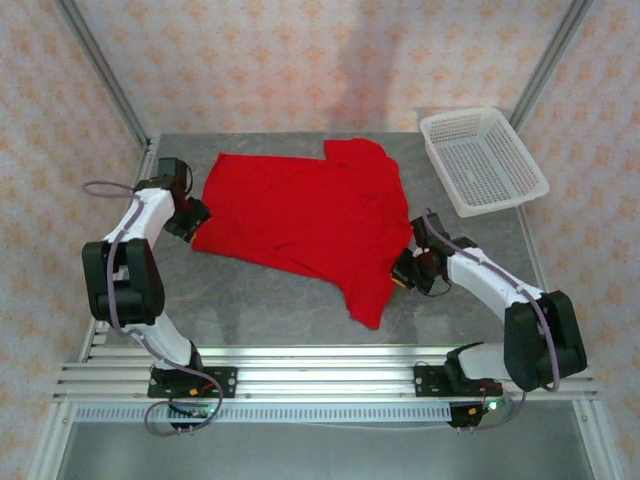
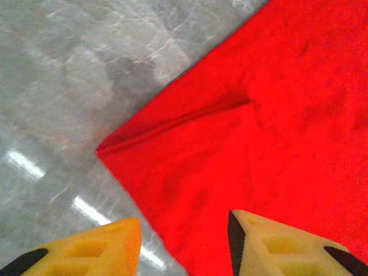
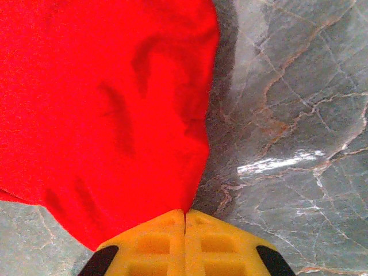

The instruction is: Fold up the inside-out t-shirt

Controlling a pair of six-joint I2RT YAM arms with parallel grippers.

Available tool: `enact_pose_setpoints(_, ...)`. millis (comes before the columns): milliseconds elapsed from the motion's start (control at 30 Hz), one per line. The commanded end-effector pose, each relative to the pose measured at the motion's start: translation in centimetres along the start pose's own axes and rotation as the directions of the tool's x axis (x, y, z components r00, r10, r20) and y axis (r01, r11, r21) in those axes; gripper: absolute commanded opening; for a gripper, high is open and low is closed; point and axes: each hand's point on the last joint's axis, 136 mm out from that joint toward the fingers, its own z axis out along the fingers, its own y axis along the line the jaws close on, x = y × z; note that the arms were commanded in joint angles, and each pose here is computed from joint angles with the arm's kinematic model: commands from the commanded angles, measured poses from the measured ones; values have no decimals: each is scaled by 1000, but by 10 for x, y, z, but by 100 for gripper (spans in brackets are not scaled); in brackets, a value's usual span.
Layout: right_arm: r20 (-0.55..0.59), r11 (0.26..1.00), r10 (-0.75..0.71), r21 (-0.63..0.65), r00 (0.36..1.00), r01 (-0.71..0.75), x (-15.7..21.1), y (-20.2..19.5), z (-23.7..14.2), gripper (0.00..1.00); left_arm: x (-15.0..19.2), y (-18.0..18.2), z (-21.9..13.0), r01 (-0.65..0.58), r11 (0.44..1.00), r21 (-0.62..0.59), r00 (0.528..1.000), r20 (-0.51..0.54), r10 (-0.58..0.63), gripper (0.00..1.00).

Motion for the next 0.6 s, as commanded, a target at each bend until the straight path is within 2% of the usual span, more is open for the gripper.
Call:
enact_pose_setpoints(0, 3, 999, 25, 44, 1000, -25, 4, -14, -2, 0, -13, -22, 10, 22, 998, 59, 1000, 9, -22, 41)
enact_pose_setpoints(200, -8, 998, 25, 61, 1000, -25, 7, -17, -5, 0, -39, -41, 30, -4, 999, 53, 999, 53, 1, 41)
enact_pose_setpoints(233, -6, 998, 23, 58, 1000, -23, 7, -15, -6, 0, -39, -40, 43, -4, 1000, 28, 999, 37, 3, 41)
enact_pose_setpoints(400, 6, 997, 19, 75, 1000, -19, 6, -18, -13, 0, -43, -55, 59, -13, 999, 50, 1000, -2, 13, 38)
enact_pose_setpoints(567, 21, 996, 27, 90, 999, -29, 6, -21, -15, 0, -37, -41, 69, -19, 999, -29, 999, -27, 18, 33)
